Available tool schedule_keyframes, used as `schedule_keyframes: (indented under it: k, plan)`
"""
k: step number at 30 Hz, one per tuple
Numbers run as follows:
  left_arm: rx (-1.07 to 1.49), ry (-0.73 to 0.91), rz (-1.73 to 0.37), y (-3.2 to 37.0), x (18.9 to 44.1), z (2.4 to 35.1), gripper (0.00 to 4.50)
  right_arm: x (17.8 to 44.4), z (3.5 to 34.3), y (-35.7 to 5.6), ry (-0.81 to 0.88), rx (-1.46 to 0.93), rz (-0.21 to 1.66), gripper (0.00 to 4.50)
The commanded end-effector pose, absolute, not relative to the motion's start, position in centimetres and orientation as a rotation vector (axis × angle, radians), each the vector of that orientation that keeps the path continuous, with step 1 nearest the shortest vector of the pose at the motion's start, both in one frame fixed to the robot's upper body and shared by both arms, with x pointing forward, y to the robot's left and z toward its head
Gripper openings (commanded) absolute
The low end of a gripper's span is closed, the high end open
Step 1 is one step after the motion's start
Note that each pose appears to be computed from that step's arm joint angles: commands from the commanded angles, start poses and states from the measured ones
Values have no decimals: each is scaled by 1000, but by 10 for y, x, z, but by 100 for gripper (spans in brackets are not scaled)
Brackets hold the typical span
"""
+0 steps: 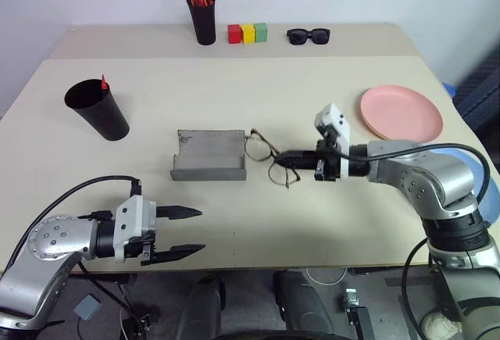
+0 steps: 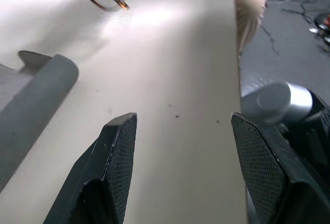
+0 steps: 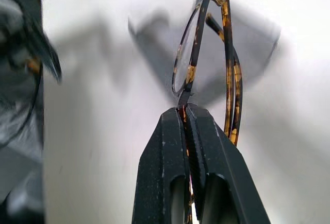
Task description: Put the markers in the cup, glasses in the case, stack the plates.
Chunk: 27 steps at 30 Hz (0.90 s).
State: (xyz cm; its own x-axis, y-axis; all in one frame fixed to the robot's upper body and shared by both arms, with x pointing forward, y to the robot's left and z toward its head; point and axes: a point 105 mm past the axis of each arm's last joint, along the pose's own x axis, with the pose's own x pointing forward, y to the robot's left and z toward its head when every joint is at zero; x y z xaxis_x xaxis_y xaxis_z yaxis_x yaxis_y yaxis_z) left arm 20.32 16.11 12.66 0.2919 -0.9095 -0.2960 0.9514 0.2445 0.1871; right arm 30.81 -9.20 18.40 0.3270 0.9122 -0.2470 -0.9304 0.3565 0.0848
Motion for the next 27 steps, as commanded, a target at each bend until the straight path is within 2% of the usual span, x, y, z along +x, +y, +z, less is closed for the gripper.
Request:
schedule_keyframes:
  k: [1,4,11,19,27]
  plan:
    - [260,85,-1162,162,215,141,297,315,202,-84,163,-81,1242,2]
    - [158,61,-1049,169,223,151,297,321,205,-72,112,-78,1268,2]
    - [17,33,-893,182,220,163,297,337,204,-46,8,-70,1288,2]
    - [20,63,-847,187,204,159,297,353,200,-17,-100,-48,1299,2]
    - [35,58,-817,188,199,160,297,354,195,2,-135,20,1355,2]
